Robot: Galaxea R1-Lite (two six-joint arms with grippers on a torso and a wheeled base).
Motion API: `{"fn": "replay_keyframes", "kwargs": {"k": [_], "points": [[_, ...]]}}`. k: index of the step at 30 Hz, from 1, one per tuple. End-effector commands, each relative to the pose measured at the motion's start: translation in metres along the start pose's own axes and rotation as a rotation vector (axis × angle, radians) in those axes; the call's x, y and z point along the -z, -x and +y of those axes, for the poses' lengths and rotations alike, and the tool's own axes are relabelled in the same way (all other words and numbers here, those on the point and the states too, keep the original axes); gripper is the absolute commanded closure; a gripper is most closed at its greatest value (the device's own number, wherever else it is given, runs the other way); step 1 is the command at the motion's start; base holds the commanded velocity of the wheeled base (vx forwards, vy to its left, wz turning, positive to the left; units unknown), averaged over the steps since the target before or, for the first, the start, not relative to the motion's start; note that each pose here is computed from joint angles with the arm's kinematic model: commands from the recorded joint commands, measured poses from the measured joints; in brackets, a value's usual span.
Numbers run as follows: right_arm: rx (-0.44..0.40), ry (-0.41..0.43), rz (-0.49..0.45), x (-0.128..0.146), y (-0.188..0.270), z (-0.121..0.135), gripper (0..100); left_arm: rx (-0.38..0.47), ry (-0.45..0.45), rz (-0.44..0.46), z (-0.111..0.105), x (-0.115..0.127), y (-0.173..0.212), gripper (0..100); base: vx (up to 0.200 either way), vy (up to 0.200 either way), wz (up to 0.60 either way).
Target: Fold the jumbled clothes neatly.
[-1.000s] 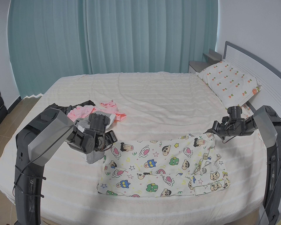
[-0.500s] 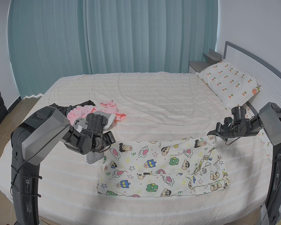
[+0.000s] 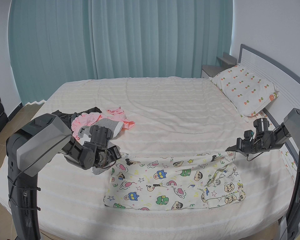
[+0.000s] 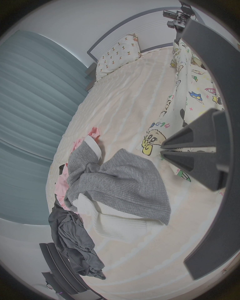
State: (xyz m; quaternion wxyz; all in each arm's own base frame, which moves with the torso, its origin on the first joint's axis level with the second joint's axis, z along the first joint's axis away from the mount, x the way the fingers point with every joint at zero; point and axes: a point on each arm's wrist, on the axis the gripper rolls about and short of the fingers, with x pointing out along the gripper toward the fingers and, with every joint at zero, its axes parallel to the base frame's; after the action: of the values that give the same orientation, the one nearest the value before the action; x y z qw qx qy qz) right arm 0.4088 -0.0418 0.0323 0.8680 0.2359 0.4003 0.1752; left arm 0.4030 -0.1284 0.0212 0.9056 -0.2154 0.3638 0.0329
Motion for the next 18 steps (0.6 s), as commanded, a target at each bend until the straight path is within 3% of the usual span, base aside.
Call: {"fn": "replay_keyframes", "kwargs": {"k": [1, 12, 18], "points": [[0.007, 0.030, 0.051, 0.020, 0.008, -0.001, 100, -0.006, -0.010, 0.016, 0.006, 0.013, 0.005, 100, 0.000, 0.000, 0.00], [0.027, 0.107, 0.091, 0.062, 0.004, -0.012, 100, -0.032, -0.038, 0.078, 0.019, 0.047, 0.008, 100, 0.000, 0.000, 0.00], [0.104, 0.132, 0.141, 0.085, -0.006, -0.025, 100, -0.039, -0.056, 0.103, 0.027, 0.069, 0.000, 100, 0.000, 0.000, 0.00]]}}
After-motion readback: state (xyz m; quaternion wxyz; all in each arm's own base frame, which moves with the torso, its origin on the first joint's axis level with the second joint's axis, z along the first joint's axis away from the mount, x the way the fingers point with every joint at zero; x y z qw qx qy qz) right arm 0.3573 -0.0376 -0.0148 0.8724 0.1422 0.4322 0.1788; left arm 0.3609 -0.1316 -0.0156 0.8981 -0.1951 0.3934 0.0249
